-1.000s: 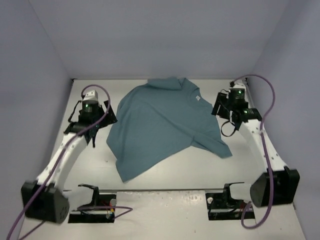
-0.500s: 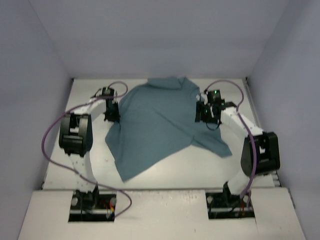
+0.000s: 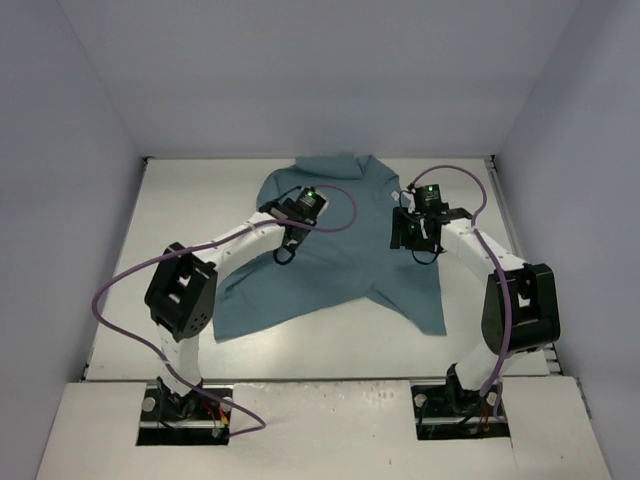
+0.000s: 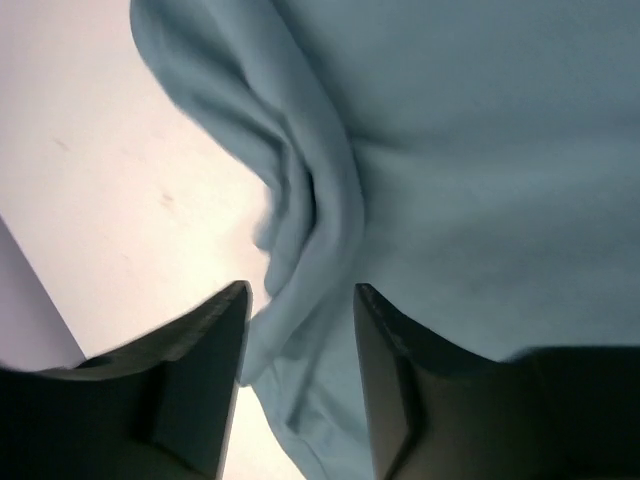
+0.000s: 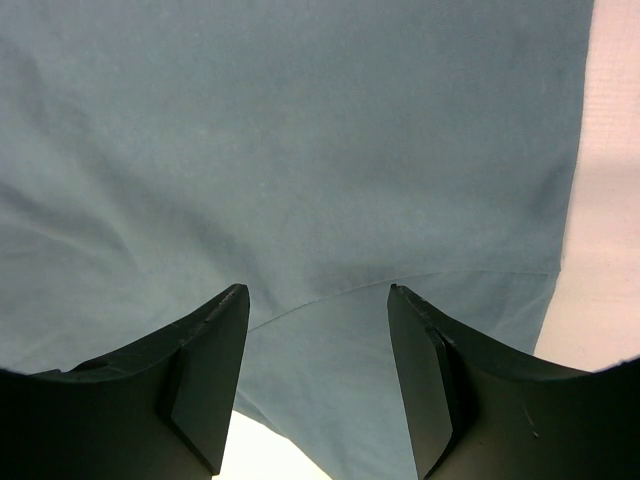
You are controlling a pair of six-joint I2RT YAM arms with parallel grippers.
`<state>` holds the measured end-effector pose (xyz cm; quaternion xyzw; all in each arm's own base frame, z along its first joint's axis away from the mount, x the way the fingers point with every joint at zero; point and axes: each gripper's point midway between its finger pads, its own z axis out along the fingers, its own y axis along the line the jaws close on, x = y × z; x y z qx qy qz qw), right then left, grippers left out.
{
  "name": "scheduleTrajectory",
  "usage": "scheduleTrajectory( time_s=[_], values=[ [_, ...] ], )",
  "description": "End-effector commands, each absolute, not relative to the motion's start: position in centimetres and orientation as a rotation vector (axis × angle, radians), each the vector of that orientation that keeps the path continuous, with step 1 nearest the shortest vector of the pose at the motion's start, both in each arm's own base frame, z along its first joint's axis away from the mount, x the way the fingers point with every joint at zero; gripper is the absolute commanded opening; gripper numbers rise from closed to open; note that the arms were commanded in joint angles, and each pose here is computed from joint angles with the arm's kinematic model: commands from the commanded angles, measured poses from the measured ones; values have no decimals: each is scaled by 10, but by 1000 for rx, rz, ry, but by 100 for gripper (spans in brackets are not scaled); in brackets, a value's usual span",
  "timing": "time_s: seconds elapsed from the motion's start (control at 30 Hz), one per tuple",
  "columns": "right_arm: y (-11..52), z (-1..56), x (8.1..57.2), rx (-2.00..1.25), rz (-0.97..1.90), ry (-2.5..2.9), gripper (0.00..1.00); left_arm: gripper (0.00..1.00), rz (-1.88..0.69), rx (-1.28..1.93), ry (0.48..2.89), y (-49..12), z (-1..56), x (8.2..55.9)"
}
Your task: Fold and stack the t-shirts
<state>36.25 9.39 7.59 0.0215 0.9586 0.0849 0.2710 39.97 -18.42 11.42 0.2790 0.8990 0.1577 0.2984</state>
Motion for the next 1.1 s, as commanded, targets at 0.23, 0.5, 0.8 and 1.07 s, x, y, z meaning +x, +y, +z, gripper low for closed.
scheduleTrajectory(
  time_s=[0.23, 0.5, 0.8, 1.07],
  values=[
    [96, 96, 372, 54, 233, 2505, 55, 72, 342, 393, 2346, -122, 201, 389],
    [99, 101, 370, 56, 258, 2495, 55, 59, -253, 160, 2482, -116, 184, 436],
    [98, 97, 358, 60, 272, 2507, 55, 59, -678, 141, 2582, -163, 133, 439],
    [96, 93, 348, 65, 271, 2517, 55, 57, -735, 149, 2645, -168, 106, 436]
  ],
)
